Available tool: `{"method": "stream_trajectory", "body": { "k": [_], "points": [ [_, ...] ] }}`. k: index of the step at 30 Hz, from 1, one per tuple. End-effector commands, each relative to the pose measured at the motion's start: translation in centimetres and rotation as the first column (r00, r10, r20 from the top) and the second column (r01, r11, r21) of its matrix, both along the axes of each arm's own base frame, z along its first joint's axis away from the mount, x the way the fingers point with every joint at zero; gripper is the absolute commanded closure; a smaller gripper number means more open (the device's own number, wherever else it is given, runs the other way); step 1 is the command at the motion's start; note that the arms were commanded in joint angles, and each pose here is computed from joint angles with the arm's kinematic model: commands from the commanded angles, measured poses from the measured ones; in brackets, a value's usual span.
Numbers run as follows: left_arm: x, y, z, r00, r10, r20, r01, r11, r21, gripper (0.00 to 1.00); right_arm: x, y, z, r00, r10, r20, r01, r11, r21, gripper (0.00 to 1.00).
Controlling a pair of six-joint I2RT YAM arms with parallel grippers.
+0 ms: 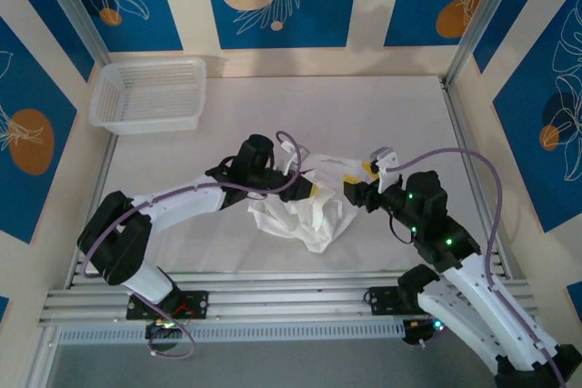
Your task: Fold the inside-out t-shirt
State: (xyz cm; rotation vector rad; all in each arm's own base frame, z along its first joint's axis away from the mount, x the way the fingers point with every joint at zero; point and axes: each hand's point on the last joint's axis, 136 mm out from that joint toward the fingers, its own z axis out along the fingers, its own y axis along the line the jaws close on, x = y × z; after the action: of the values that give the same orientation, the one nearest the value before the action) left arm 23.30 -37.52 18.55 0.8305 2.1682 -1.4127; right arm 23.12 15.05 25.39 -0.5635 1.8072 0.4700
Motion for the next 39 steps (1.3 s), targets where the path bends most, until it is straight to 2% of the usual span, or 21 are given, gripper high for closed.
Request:
{"method": "stream_trajectory", "body": {
  "k": [1,4,7,10,12,17,23,25,27,30,32,35,37,38,39],
  "points": [
    [-0.4,-0.5,0.4,0.998,-0.044,0.041,0.045,0.999,-0.019,1.00,-1.0,1.2,-3.2,0.975,0.221,0.034,-0.212,0.962,-0.175,0.33],
    [-0.6,-0.4,0.4,0.998,-0.048,0.050,0.049,0.999,-0.011,1.00,-1.3,0.9,-5.8,0.953,0.304,0.010,-0.294,0.927,-0.232,0.39],
    [-0.7,-0.3,0.7,0.996,-0.059,0.068,0.059,0.998,-0.009,1.00,-1.3,0.7,-7.5,0.937,0.346,-0.038,-0.342,0.895,-0.285,0.39],
    [-0.8,-0.2,1.0,0.994,-0.069,0.088,0.069,0.998,-0.003,1.00,-2.5,1.7,-8.6,0.884,0.463,-0.058,-0.458,0.836,-0.302,0.40],
    [-0.8,-0.2,1.1,0.992,-0.074,0.098,0.074,0.997,-0.005,1.00,-3.0,2.7,-8.3,0.849,0.528,-0.027,-0.514,0.812,-0.276,0.40],
    [-1.1,-0.3,1.3,0.991,-0.095,0.098,0.098,0.995,-0.019,1.00,-2.5,4.5,-7.2,0.802,0.591,0.085,-0.557,0.792,-0.249,0.43],
    [-1.2,-0.3,2.0,0.989,-0.096,0.111,0.101,0.994,-0.034,1.00,-1.7,5.7,-8.1,0.769,0.636,0.068,-0.598,0.753,-0.275,0.51],
    [-1.2,-0.2,2.0,0.989,-0.092,0.112,0.096,0.995,-0.030,1.00,-1.6,6.0,-8.0,0.762,0.644,0.068,-0.605,0.746,-0.278,0.65],
    [-1.1,-0.2,2.0,0.990,-0.087,0.114,0.091,0.995,-0.030,1.00,-1.6,6.3,-7.8,0.756,0.650,0.082,-0.607,0.742,-0.285,0.86],
    [-0.8,0.2,2.7,0.989,-0.048,0.141,0.054,0.998,-0.038,0.99,-2.0,7.0,-6.5,0.747,0.652,0.126,-0.605,0.747,-0.277,1.00],
    [-0.8,0.7,4.4,0.980,-0.015,0.196,0.030,0.997,-0.074,0.88,-1.9,7.7,-4.8,0.768,0.622,0.152,-0.582,0.777,-0.239,1.00],
    [-0.3,2.7,7.3,0.946,0.102,0.308,-0.071,0.991,-0.111,0.69,-1.0,8.7,-0.8,0.824,0.529,0.202,-0.501,0.848,-0.173,1.00],
    [0.0,4.6,9.1,0.902,0.202,0.382,-0.162,0.978,-0.133,0.56,1.2,8.6,3.5,0.911,0.352,0.216,-0.347,0.936,-0.062,1.00],
    [0.2,5.7,9.9,0.874,0.251,0.417,-0.209,0.967,-0.144,0.50,3.4,7.2,5.9,0.969,0.169,0.179,-0.177,0.984,0.030,1.00],
    [0.0,6.6,10.5,0.851,0.279,0.445,-0.235,0.960,-0.152,0.44,5.3,5.5,7.9,0.996,0.003,0.094,-0.014,0.993,0.115,1.00]
  ]
}}
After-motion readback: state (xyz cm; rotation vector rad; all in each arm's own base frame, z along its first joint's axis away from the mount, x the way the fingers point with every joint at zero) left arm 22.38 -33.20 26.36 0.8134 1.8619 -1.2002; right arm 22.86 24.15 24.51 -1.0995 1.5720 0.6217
